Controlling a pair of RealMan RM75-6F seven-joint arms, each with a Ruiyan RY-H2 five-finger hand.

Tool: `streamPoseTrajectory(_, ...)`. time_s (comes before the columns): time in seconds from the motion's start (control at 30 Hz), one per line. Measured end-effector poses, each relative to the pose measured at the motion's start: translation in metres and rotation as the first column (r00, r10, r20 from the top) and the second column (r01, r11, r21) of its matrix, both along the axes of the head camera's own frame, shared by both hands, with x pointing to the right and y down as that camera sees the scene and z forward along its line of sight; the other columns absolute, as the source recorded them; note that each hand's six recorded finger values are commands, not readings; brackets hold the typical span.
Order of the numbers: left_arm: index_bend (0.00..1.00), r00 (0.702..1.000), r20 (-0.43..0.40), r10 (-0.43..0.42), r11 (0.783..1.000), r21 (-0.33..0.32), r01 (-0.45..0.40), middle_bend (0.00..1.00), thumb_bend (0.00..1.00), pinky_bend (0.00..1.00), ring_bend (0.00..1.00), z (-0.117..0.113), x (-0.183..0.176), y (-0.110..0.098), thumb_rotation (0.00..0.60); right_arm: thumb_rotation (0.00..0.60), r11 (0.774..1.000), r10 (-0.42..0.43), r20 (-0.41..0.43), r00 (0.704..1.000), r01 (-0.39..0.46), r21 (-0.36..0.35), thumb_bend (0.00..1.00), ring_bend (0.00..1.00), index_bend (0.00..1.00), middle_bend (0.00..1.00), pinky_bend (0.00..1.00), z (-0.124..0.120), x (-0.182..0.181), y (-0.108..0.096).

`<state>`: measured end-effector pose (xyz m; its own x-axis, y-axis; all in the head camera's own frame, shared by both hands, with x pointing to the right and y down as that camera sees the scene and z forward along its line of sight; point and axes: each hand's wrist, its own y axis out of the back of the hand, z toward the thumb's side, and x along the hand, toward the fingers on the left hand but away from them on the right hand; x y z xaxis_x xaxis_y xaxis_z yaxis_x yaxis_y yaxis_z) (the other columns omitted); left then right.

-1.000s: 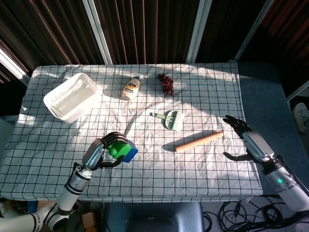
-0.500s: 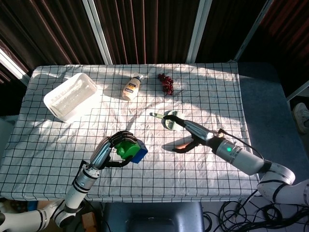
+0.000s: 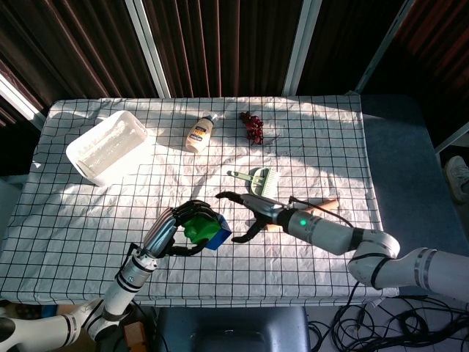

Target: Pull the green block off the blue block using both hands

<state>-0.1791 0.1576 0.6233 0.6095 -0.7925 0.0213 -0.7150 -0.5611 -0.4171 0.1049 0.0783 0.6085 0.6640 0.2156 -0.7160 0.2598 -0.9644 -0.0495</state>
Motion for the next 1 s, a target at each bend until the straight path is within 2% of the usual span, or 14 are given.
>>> streamPoseTrajectory(0.23,0.61,1.0,0.0,0.008,1.0,0.002,-0.008,0.54,0.73,0.9,0.52,0.001,0.0,-0.001,0.6,0.6,0.999,0.015,0.035,0.999,-0.014,-0.036,0.15,0.0,0.0,0.0,0.08,0.007,-0.019,0.007)
streamPoseTrajectory(0.37,0.61,1.0,0.004,0.005,1.0,0.012,-0.006,0.54,0.73,0.9,0.52,0.0,-0.001,-0.001,0.6,0.6,0.999,0.037,0.062,0.997,-0.035,-0.04,0.15,0.0,0.02,0.05,0.1,0.007,-0.025,0.006)
streamPoseTrajectory(0.43,0.61,1.0,0.005,0.006,1.0,0.012,-0.006,0.54,0.73,0.9,0.52,0.0,-0.002,-0.001,0.6,0.6,0.998,0.048,0.071,0.996,-0.045,-0.044,0.15,0.02,0.09,0.1,0.13,0.007,-0.027,0.006)
streamPoseTrajectory(0.5,0.61,1.0,0.006,0.008,1.0,0.013,-0.009,0.54,0.73,0.9,0.52,0.0,-0.001,-0.002,0.6,0.6,0.998,0.049,0.07,0.996,-0.046,-0.05,0.15,0.12,0.25,0.2,0.16,0.008,-0.027,0.007)
streamPoseTrajectory(0.67,0.61,1.0,0.006,0.012,1.0,0.013,-0.012,0.54,0.73,0.9,0.52,0.001,-0.002,-0.003,0.6,0.6,0.997,0.039,0.065,0.997,-0.035,-0.065,0.16,0.29,0.48,0.34,0.22,0.011,-0.029,0.012)
streamPoseTrajectory(0.8,0.61,1.0,0.004,0.009,1.0,0.012,-0.009,0.54,0.73,0.9,0.52,0.001,-0.003,-0.004,0.6,0.6,0.997,0.039,0.067,0.997,-0.035,-0.062,0.18,0.37,0.62,0.43,0.26,0.013,-0.031,0.011)
streamPoseTrajectory(1.0,0.61,1.0,-0.003,0.014,1.0,0.011,-0.014,0.54,0.73,0.9,0.52,0.0,-0.003,-0.005,0.6,0.6,0.998,0.057,0.081,0.995,-0.053,-0.047,0.26,0.42,0.74,0.52,0.31,0.013,-0.031,0.007)
